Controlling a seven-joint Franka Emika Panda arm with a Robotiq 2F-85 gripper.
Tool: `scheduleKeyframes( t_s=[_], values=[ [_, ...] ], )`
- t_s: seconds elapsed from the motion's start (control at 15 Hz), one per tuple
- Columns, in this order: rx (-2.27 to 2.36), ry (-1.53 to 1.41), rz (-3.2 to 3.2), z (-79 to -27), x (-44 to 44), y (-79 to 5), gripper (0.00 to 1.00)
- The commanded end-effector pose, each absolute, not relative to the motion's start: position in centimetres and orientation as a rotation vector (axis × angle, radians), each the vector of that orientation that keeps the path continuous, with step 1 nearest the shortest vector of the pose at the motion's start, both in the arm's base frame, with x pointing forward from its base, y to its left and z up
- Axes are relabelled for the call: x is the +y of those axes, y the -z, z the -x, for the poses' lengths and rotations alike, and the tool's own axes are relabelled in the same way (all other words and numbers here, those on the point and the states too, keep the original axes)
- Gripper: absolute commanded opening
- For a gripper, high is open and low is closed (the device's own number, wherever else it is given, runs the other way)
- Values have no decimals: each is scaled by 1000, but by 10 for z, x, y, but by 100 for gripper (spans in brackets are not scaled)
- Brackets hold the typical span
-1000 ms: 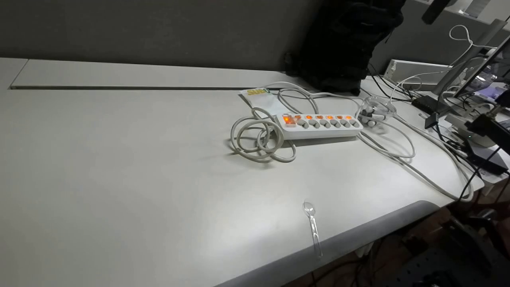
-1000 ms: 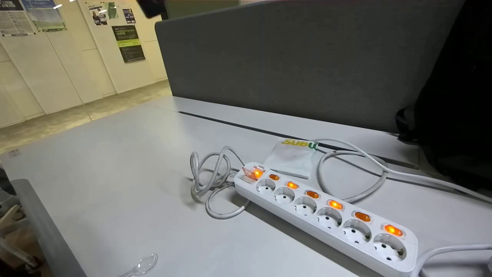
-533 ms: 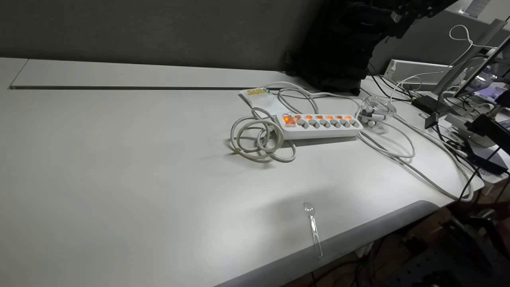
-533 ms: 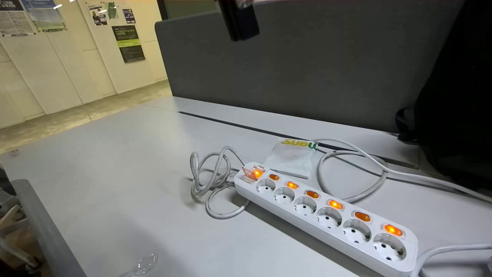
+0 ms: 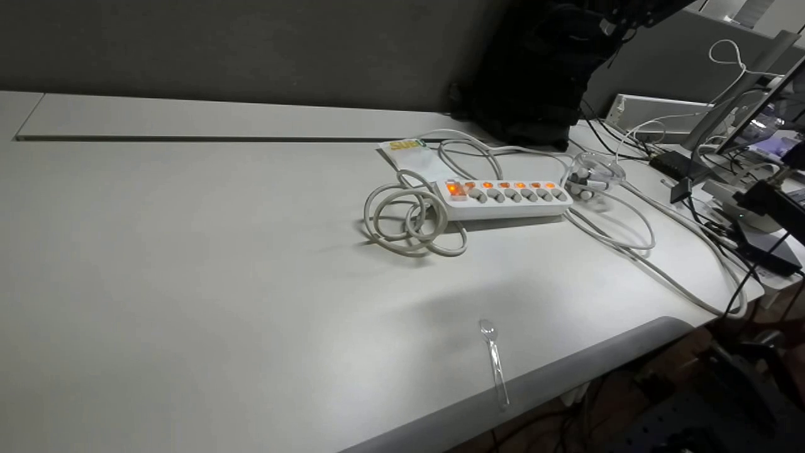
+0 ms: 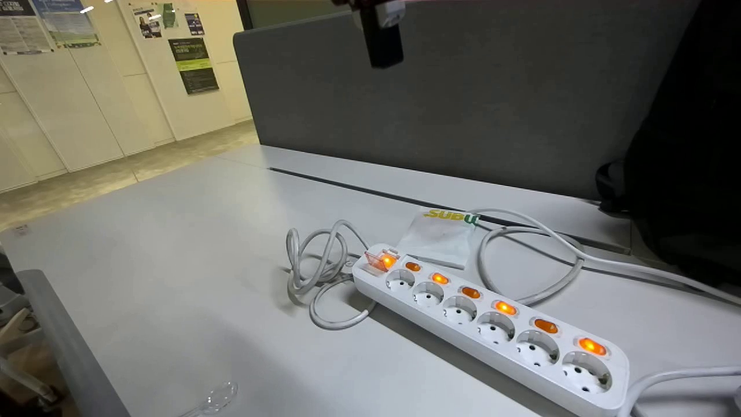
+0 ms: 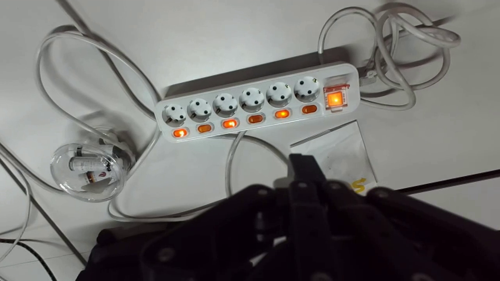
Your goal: Turn off the third from last switch on the extension cord
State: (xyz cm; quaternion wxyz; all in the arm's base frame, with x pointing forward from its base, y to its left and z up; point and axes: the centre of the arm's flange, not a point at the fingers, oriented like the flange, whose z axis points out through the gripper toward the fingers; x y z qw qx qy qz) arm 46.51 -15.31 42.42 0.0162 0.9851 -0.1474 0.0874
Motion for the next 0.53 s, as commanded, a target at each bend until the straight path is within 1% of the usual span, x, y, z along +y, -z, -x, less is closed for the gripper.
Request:
scheduleKeyframes(
  t_s=[0.0,0.47],
  values=[
    [-437,-294,-3058,-473,-156,-421,0],
    [-215,-275,-3096,-518,-185,-379,0]
  ],
)
